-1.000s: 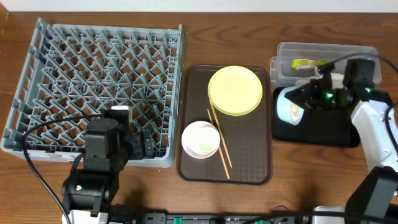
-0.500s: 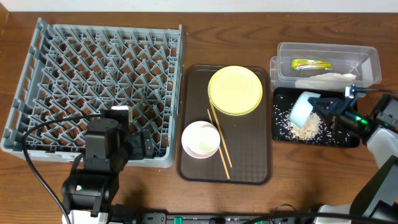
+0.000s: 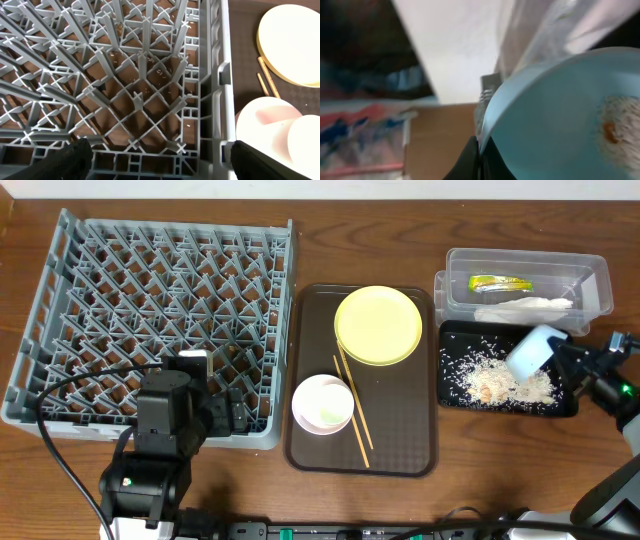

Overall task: Sort waste into correct bins and load items into the dishwasher
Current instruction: 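Tip the blue bowl over the black tray to dump the rice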

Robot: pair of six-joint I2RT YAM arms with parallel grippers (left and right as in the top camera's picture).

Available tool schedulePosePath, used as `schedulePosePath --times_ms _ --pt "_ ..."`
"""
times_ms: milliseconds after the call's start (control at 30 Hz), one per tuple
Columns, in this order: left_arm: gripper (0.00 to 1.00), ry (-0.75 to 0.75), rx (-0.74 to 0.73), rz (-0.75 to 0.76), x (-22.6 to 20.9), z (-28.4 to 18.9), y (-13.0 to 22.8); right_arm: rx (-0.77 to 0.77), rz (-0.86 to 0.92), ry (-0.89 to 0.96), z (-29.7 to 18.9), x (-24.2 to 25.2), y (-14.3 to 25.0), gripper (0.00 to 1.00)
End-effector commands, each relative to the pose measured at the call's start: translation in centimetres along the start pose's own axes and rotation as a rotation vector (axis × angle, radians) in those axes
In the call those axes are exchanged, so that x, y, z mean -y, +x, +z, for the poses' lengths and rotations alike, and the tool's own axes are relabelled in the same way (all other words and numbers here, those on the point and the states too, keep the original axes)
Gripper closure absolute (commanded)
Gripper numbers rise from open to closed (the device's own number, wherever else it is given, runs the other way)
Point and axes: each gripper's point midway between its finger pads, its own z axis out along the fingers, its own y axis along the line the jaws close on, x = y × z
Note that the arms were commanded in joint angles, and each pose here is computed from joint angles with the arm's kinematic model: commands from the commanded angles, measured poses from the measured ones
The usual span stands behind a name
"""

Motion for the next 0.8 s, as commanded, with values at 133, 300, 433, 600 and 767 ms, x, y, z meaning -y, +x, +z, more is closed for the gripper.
schedulePosePath --times_ms 133,300,433,600,767 --pt "0.09 0.003 0.026 -0.009 0.2 -0.6 -0.9 -0.055 0.002 -0.056 0.2 -1.0 0.9 0.99" --pt "0.09 0.003 0.026 -0.009 0.2 -0.6 -0.9 0.014 0.032 0.05 0.6 0.9 0.0 0.99" --pt "0.09 0.003 0.026 -0.009 0.2 -0.6 -0.9 -0.106 -0.18 -0.104 0.9 -2.3 1.6 0.99" --pt "0.09 0.003 0.026 -0.009 0.2 -0.6 -0.9 -0.036 -0.024 -0.002 1.2 -0.4 0.6 0.99" --pt "0.08 0.003 0.026 -0.009 0.2 -0.6 -0.9 -0.129 -0.244 -0.1 1.9 -3.0 1.9 0.99"
